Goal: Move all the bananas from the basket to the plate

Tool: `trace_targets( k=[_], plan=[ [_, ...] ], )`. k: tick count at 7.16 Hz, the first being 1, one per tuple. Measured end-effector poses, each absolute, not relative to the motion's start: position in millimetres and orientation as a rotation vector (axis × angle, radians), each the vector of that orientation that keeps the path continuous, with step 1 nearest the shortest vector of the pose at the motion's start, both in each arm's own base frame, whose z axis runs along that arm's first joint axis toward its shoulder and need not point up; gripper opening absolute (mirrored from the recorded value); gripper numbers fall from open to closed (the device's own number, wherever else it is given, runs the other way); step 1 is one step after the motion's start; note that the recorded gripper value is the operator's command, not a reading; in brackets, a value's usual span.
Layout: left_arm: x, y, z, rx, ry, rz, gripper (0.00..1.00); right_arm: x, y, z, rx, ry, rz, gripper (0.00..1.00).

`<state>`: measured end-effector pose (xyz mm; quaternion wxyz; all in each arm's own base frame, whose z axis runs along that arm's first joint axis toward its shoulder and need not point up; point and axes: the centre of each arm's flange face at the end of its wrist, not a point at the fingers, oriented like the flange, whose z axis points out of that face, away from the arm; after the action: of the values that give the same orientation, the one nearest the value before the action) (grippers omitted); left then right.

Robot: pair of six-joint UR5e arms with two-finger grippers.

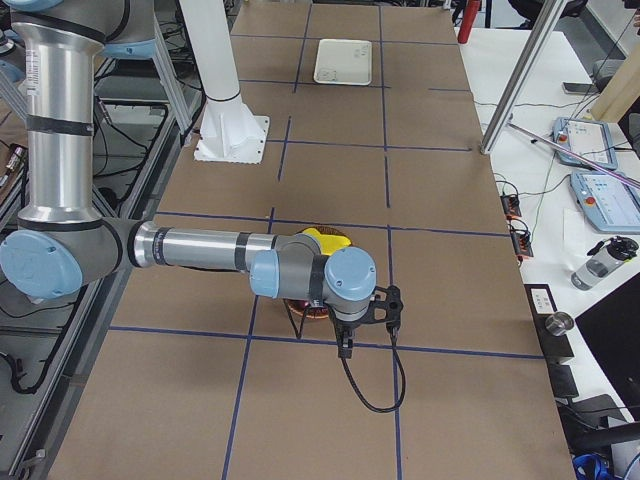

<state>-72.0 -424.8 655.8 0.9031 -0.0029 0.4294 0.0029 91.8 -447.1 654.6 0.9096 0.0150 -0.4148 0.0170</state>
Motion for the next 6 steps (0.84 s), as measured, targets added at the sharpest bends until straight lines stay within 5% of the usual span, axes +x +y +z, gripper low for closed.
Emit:
trace_targets(
  k=[6],
  plan=[
    [-72.0,-425.1,657.7,-0.009,0.888,0.005,1.00,91.8,-447.6,658.6,0.021,-0.856,0.042,1.00]
  ],
)
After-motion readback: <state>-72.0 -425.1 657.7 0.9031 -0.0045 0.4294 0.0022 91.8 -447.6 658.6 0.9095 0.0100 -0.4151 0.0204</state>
